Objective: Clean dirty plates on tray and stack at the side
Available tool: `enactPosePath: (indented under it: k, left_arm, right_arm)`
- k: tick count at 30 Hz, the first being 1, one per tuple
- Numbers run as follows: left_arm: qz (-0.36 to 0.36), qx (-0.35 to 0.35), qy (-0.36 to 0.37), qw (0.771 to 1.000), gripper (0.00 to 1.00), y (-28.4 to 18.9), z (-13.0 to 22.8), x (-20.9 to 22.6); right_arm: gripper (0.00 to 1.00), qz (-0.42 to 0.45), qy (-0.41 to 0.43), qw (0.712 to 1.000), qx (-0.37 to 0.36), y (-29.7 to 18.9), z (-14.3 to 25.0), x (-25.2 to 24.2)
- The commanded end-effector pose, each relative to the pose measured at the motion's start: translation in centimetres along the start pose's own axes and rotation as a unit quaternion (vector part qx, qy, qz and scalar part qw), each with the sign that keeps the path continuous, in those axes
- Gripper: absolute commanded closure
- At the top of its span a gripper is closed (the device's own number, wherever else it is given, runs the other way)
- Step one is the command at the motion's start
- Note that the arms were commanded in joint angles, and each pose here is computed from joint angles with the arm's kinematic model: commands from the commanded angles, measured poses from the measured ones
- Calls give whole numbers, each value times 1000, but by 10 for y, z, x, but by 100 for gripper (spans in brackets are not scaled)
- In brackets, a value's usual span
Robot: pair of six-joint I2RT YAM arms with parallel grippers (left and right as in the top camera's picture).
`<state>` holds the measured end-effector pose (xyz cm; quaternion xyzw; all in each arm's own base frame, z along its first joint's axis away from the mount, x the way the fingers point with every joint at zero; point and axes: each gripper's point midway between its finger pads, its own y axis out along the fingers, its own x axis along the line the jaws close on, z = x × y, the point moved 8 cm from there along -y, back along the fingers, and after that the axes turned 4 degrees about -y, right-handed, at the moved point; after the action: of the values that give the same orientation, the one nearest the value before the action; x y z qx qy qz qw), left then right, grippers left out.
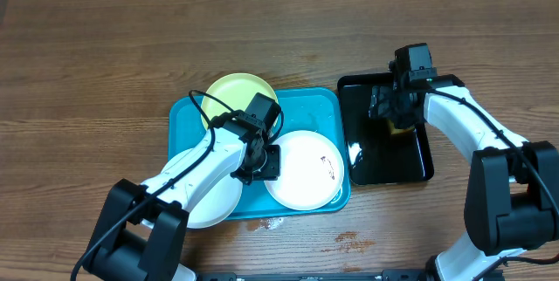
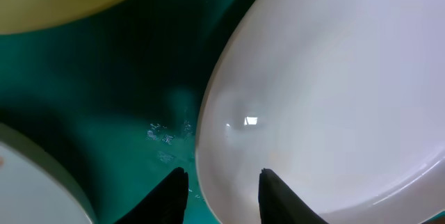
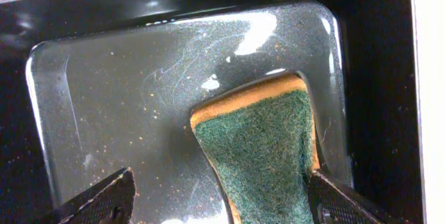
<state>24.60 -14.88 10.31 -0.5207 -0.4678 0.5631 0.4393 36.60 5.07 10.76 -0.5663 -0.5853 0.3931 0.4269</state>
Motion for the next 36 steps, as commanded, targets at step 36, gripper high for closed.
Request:
enactPosePath:
  k: [36]
  left_arm:
    - [-20, -4, 27, 999, 71, 11, -10, 3]
  right_arm:
    - [21, 7, -1, 1000, 20, -21, -2, -1]
